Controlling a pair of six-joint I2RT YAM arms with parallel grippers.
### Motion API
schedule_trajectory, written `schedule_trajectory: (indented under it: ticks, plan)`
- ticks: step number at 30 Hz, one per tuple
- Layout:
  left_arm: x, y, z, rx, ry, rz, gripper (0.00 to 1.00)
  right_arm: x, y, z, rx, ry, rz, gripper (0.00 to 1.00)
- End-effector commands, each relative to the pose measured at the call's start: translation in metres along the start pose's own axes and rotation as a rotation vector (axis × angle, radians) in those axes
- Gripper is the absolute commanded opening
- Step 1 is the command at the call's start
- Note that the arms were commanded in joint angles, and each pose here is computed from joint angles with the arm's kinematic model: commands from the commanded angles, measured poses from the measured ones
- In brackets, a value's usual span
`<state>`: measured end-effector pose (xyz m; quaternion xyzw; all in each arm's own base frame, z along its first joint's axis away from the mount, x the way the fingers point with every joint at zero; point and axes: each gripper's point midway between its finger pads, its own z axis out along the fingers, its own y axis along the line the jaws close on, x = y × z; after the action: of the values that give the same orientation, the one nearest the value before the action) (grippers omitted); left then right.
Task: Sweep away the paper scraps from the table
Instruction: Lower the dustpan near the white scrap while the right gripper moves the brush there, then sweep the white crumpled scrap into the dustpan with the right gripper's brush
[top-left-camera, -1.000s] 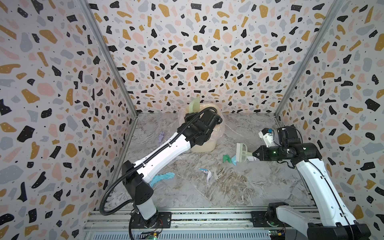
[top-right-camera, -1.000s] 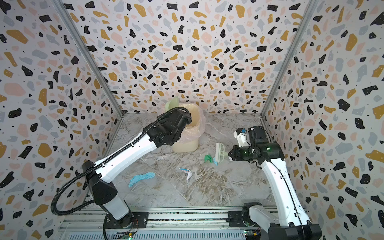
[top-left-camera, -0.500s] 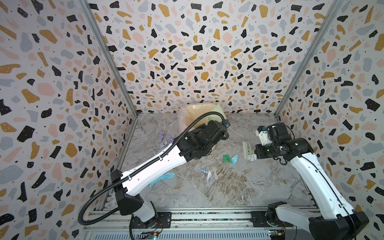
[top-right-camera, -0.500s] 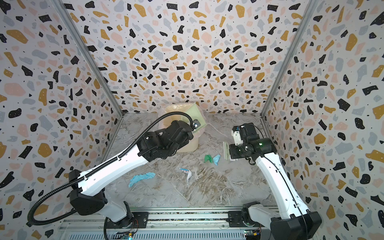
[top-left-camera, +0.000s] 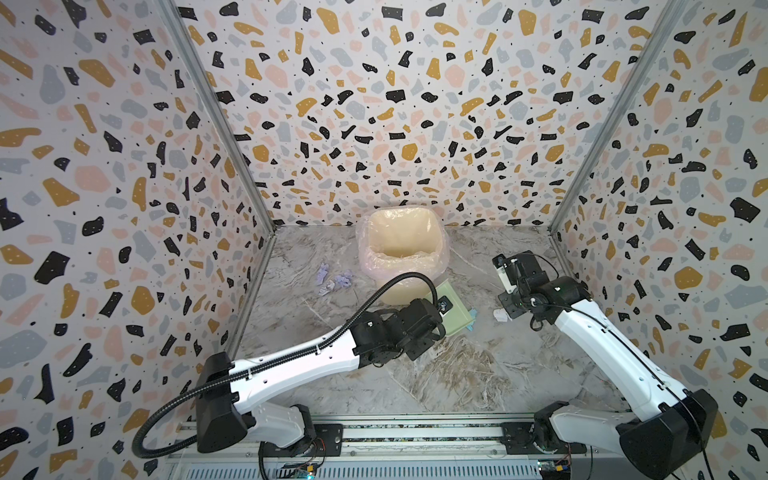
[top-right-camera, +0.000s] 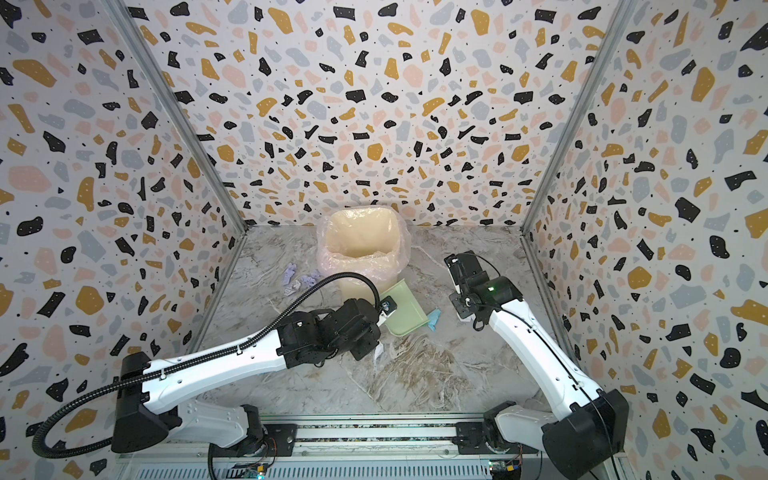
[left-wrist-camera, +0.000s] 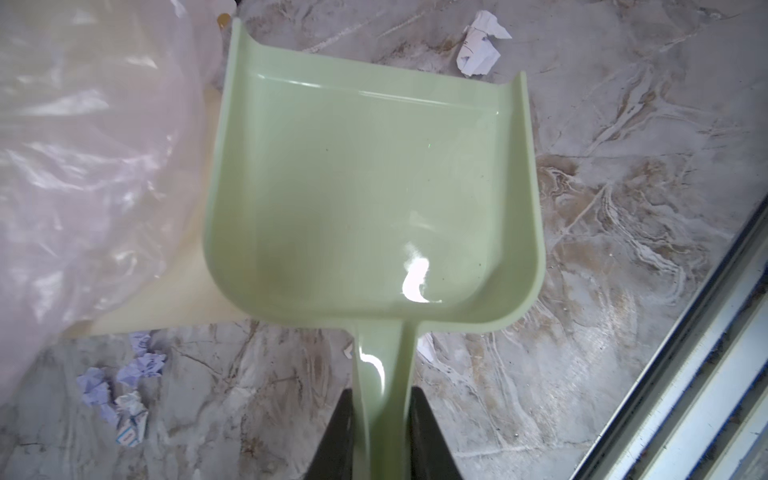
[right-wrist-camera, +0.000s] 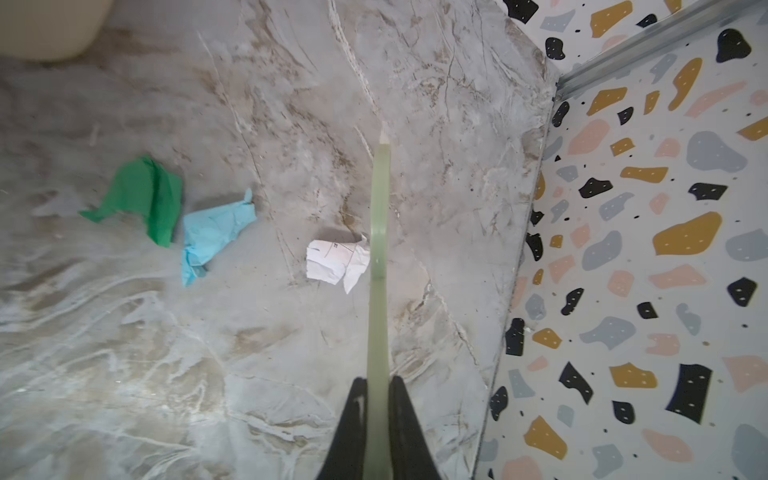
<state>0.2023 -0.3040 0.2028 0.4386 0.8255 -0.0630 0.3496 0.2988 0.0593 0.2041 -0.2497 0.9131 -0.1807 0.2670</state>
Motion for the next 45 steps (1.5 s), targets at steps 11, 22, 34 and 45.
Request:
schedule_trajectory:
  ticks: [11, 22, 34, 45]
  plan:
    - [0.021, -0.032, 0.007, 0.177, -0.045, -0.114, 0.00, 0.009, -0.005, 0.041, 0.050, 0.089, -0.322, 0.00]
    - [0.038, -0.038, 0.012, 0.206, -0.026, -0.141, 0.00, 0.041, 0.029, 0.050, -0.155, 0.159, -0.446, 0.00]
    - [0.061, -0.045, 0.021, 0.226, 0.046, -0.118, 0.00, 0.066, 0.066, 0.021, -0.313, 0.212, -0.522, 0.00]
    - [0.080, -0.058, 0.022, 0.262, 0.102, -0.103, 0.00, 0.073, 0.105, -0.016, -0.443, 0.207, -0.614, 0.00]
